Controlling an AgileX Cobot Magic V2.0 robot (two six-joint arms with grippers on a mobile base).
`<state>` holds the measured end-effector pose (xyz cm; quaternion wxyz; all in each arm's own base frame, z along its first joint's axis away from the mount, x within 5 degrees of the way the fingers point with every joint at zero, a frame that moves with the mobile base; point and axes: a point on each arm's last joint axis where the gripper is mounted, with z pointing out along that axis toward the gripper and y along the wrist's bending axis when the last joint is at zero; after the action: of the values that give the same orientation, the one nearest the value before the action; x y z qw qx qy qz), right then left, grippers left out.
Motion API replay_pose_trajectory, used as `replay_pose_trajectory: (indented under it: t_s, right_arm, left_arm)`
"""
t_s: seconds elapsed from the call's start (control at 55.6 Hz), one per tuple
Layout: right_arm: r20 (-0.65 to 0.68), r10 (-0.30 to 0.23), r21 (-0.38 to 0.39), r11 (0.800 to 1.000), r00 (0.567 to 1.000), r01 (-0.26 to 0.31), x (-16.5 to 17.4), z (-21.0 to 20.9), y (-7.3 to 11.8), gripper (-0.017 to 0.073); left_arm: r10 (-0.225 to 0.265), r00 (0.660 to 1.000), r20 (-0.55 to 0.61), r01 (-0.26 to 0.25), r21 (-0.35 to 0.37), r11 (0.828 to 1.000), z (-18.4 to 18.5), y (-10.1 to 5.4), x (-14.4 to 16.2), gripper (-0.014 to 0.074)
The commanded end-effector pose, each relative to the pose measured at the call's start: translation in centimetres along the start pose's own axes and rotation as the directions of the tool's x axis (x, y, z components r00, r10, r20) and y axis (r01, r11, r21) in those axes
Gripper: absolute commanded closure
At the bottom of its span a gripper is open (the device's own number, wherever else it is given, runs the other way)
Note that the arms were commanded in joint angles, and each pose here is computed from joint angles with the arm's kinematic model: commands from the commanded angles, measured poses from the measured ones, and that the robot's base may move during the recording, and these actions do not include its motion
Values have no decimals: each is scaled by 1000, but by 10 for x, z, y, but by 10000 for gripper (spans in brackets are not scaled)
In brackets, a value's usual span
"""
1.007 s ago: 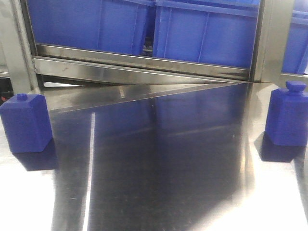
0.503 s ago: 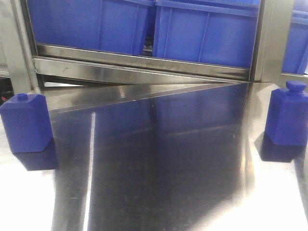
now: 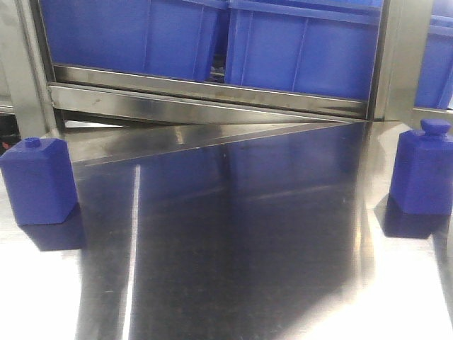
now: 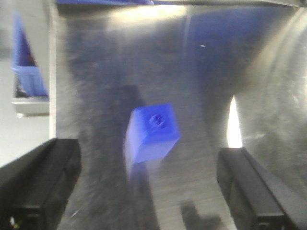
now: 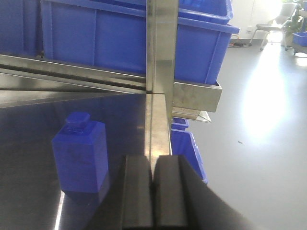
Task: Pick and sort blue part to right shelf
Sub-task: 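Move the left gripper above the blue bottle-shaped part nearest it, then lower the left gripper, close on the blue part and lift it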
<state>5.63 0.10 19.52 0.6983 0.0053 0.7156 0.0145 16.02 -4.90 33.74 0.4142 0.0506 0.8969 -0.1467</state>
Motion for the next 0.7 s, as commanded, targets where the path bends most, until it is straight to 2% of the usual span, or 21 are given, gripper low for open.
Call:
replay_pose_trajectory:
  t_s: [0.0,0.162,0.288,0.431,0.467,0.575,0.683]
  right_arm:
    - [113,0,10,1000,994,-1,-12,-2,-1,501]
    - [113,0,10,1000,994,-1,-12,-2,-1,501]
    - [113,0,10,1000,994,-1,-12,-2,-1,501]
    - [113,0,10,1000,994,-1,-12,-2,-1,501]
    - [113,0,10,1000,994,-1,-12,-2,-1,501]
    - [113,0,10,1000,994,-1,-12,-2,-1,501]
    - [113,0,10,1000,994,-1,-12,-2,-1,501]
  left_arm:
    - [-1,998,59,-1,40,999,4,-10,-31,-60]
    - [9,997,-82,-6,45,999,37,-17,-55,-59]
    - [6,970,-244,4,44,999,68,-22,-62,-59]
    - [-96,924,-371,97,-16,995,104,-19,-64,-58]
    - [-137,909,-393,130,-44,990,113,-17,-63,-58]
    - [-177,883,-434,147,-103,984,133,-12,-59,-58]
    - [-186,862,-472,144,-125,982,150,-8,-54,-58]
